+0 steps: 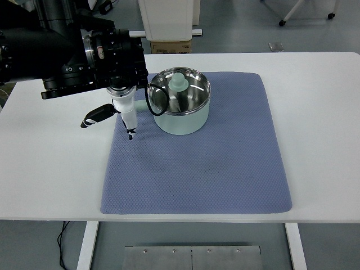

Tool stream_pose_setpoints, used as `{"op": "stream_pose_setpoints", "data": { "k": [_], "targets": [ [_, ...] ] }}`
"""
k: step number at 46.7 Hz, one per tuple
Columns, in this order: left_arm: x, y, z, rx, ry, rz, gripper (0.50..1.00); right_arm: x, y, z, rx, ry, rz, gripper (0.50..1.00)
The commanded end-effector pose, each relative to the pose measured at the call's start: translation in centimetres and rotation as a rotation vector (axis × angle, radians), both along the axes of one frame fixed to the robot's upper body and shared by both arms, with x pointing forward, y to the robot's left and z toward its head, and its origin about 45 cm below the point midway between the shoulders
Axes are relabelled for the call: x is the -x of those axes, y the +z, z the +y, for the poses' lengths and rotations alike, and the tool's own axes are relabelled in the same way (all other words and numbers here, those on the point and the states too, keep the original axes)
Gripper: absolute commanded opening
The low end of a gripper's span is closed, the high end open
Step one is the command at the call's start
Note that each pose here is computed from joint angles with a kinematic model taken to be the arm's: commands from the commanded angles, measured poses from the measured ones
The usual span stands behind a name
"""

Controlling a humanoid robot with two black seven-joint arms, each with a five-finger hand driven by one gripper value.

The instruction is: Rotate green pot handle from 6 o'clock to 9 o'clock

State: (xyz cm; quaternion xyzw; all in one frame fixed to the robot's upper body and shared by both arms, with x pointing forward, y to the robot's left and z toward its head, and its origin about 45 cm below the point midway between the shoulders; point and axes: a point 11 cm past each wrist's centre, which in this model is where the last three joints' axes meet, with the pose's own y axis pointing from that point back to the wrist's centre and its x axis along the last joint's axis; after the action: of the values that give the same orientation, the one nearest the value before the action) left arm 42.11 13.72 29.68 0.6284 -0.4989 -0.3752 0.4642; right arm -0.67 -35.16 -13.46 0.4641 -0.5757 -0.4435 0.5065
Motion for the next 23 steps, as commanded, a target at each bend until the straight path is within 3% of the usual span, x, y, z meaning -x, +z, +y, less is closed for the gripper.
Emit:
{"op": "stream_pose_setpoints", "data": {
  "k": [1,23],
  "targets": [
    [-0.2,-0.2,0.3,-0.012,0.004,-0.013,1.000,0.0,0.0,0.0,0.000,0.000,-0.001,1.000],
    [-1.6,-0.9,0.9,-0.036,0.028,-0.089,1.000,0.0,0.0,0.0,0.000,0.000,-0.001,1.000]
  ]
}}
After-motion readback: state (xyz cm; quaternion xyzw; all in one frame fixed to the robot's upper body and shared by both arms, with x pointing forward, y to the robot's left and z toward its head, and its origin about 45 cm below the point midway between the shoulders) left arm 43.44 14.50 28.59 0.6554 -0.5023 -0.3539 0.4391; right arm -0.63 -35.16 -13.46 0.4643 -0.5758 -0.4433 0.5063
